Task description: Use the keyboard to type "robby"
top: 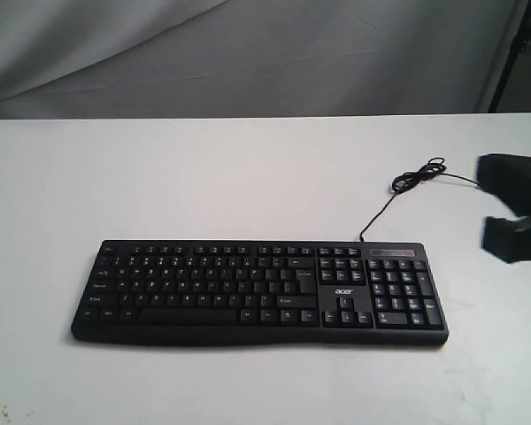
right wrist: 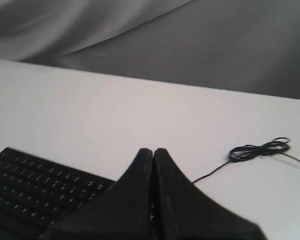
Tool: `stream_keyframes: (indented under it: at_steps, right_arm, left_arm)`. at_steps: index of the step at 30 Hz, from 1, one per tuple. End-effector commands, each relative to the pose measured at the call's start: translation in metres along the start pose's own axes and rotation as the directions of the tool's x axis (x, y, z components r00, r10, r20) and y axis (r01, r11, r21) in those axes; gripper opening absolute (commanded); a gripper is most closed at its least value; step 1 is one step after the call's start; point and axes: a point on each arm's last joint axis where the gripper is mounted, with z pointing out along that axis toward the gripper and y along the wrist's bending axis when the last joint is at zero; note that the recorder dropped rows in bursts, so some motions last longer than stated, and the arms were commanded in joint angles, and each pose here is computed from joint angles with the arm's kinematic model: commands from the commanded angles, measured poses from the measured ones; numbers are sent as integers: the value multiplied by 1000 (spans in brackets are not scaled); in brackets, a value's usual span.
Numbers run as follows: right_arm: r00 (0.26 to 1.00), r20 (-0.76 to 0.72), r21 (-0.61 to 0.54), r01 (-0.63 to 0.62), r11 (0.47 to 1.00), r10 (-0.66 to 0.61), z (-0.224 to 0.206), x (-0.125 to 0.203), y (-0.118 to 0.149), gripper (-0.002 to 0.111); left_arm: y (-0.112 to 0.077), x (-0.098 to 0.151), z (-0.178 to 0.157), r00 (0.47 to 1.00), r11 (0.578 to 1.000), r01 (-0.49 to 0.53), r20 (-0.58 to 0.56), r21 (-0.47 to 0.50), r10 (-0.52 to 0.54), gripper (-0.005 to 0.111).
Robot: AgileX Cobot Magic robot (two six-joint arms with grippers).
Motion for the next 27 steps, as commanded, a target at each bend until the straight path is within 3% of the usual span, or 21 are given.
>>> stream_keyframes:
  at_steps: [1,7,18,23,27]
  right_arm:
    - [990,138,123,-36,992,18,-41,15,-18,0]
    - [972,234,251,-90,964,30,-68,52,-28,0]
    - [971,240,300,-81,950,7,-71,99,-31,0]
    - [963,268,310,-63,949,-24,-75,103,-30,0]
    - [980,198,317,-64,946,0,-75,111,-30,0]
  left_arm:
    - [0,1,0,1000,1000,-3,7,5,3,0]
    - [0,1,0,1000,1000,-3,7,5,3,0]
    - [0,1,0,1000,1000,-3,7,5,3,0]
    - [0,1,0,1000,1000,-3,7,5,3,0]
    - [0,1,0,1000,1000,-3,7,5,3,0]
